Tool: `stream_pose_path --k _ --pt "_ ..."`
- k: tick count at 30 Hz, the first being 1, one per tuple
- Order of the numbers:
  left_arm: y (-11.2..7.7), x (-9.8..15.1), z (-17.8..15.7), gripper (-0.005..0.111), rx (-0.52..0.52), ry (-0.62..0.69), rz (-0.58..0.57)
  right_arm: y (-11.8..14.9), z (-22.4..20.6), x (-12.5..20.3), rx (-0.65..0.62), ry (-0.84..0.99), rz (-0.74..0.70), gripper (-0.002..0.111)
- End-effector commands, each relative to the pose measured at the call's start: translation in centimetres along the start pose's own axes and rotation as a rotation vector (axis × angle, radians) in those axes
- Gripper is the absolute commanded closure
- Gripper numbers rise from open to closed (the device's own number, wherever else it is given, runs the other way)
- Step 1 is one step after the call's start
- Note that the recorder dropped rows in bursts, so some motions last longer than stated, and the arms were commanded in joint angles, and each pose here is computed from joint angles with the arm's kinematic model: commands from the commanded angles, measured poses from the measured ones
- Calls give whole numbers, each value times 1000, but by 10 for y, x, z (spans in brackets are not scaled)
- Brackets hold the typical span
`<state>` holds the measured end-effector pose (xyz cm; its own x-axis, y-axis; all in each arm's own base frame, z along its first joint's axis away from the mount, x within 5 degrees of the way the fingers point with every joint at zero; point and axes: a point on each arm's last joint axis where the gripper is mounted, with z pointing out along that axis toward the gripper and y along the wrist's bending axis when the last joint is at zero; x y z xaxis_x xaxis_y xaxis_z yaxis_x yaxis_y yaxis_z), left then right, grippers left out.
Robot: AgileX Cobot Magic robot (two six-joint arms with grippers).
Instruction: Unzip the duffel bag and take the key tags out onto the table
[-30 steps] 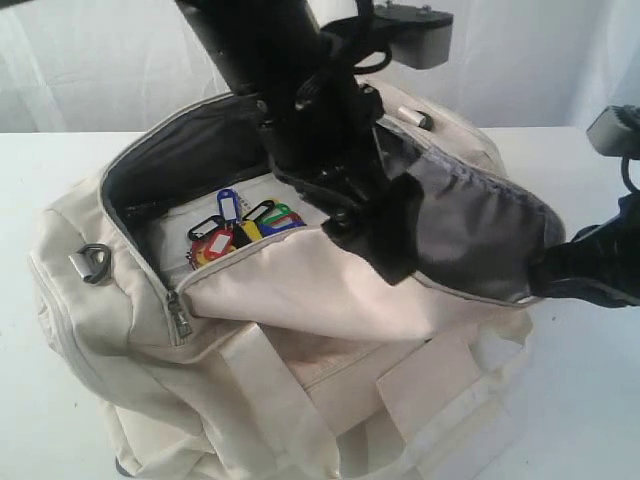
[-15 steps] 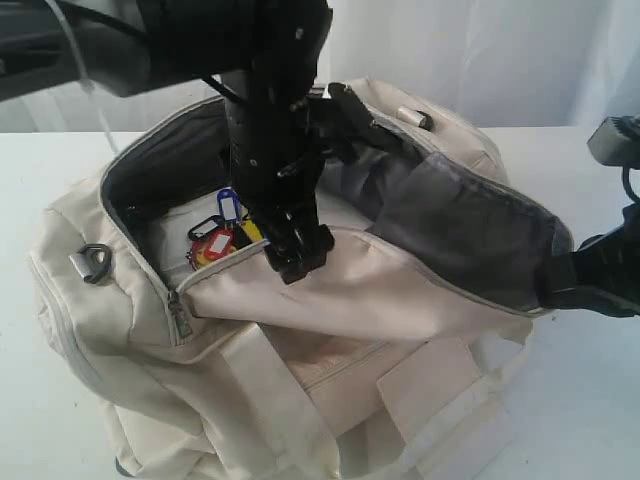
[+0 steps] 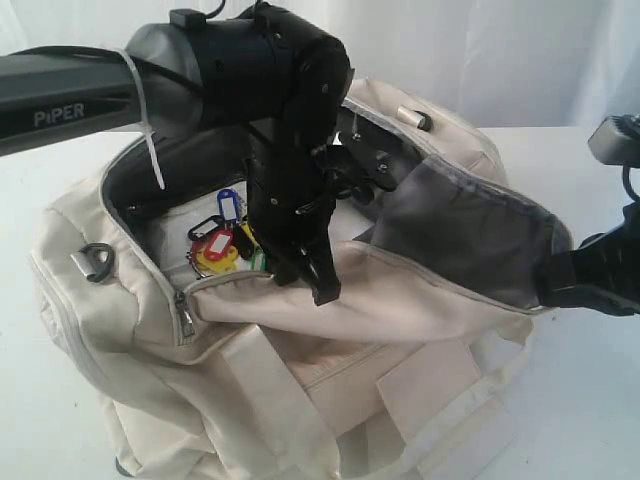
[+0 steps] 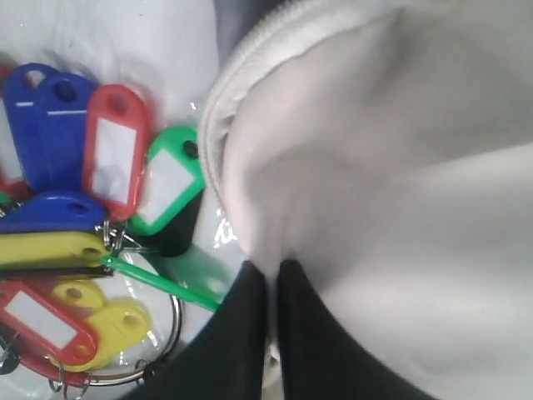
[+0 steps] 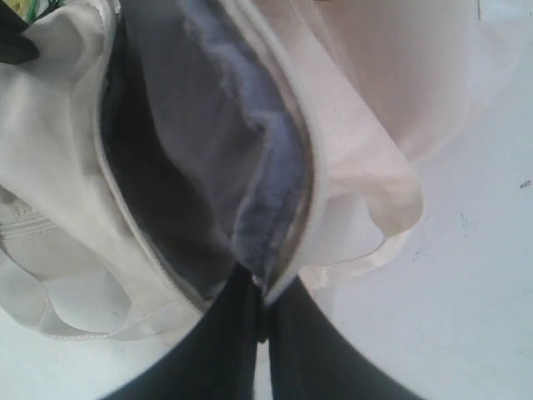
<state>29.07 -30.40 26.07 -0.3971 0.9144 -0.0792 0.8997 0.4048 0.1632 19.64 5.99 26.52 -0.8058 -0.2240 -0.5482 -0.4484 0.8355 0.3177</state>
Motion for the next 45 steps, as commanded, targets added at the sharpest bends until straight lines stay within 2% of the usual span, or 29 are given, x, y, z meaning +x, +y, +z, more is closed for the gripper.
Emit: stream_pose_path --k 1,5,9,17,23,34,35,38,43,45 --pt "-6 10 -8 106 46 69 -3 -1 1 1 5 2 -1 108" --pt "-9 16 -36 107 71 -8 -23 -1 1 1 5 2 -1 108" --pt "-17 25 -69 107 146 -114 -32 -1 1 1 5 2 -1 108" --pt "-57 30 -110 107 548 -340 76 -1 1 0 11 -5 -1 108" --pt "-73 36 -93 107 601 -260 65 -1 1 0 11 -5 -1 108" --pt "-88 61 -34 106 661 -29 31 -1 1 0 11 -5 -1 108" --pt "-89 63 -31 104 666 -17 33 -1 1 0 11 -5 -1 108" --pt "-91 68 -23 88 676 12 34 -1 1 0 11 -5 -1 108" --pt "-92 69 -22 41 679 18 32 -1 1 0 11 -5 -1 108" --pt "-92 68 -22 28 685 15 30 -1 1 0 11 -5 -1 108"
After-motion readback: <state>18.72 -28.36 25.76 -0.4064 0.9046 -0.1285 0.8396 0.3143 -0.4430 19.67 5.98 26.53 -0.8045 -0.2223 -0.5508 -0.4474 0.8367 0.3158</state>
